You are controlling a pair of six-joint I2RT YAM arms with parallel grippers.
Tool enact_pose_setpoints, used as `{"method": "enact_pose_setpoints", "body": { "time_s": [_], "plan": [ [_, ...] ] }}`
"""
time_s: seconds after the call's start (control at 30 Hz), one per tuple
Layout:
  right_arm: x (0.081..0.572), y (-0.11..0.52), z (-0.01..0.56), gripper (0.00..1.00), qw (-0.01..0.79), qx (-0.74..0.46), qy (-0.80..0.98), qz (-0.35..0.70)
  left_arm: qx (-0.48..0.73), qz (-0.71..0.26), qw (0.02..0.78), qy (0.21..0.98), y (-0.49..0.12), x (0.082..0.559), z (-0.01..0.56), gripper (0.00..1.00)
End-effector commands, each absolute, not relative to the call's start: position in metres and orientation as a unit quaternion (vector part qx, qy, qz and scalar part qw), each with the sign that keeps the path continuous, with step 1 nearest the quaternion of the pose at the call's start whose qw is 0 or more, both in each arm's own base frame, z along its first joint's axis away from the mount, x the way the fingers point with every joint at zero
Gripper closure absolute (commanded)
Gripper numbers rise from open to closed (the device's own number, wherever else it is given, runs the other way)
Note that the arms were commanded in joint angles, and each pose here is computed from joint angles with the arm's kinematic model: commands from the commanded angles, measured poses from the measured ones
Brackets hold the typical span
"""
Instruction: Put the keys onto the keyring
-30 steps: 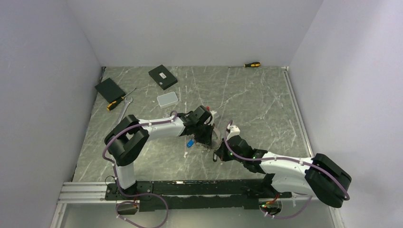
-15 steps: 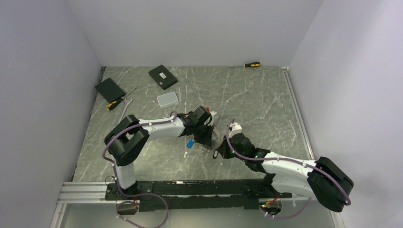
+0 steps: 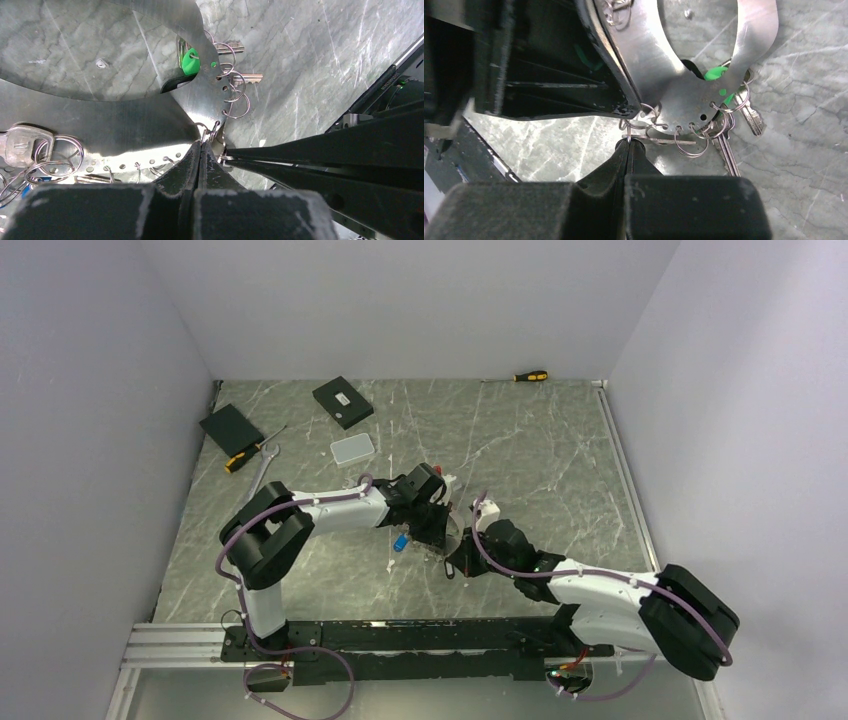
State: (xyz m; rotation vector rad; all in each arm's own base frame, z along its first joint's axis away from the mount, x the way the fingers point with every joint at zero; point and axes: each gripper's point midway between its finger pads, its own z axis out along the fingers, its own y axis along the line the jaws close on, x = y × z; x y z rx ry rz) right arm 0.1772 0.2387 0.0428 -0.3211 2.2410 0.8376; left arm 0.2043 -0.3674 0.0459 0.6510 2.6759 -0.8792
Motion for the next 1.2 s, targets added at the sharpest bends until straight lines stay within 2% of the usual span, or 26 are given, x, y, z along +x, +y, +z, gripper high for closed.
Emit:
{"method": "enact_pose_setpoints", "body": {
  "time_s": [0.0, 0.37, 1.17],
  "plan": [
    [0.181, 0.248, 0.046, 1.0, 0.357, -0.128, 0.861, 0.338, 0.239, -0.338, 0.154, 0.897, -0.379, 0.208, 0.079, 1.0],
    [0.187, 0.238, 0.047, 1.0, 0.37, -0.128, 0.866, 0.311, 0.224, -0.392, 0.127, 0.883, -0.378, 0.202, 0.096, 1.0],
    [0.187, 0.235, 0.063, 1.0, 0.394, -0.139, 0.848, 0.325, 0.216, -0.397, 0.115, 0.884, -0.378, 0.201, 0.095, 1.0]
  ]
}}
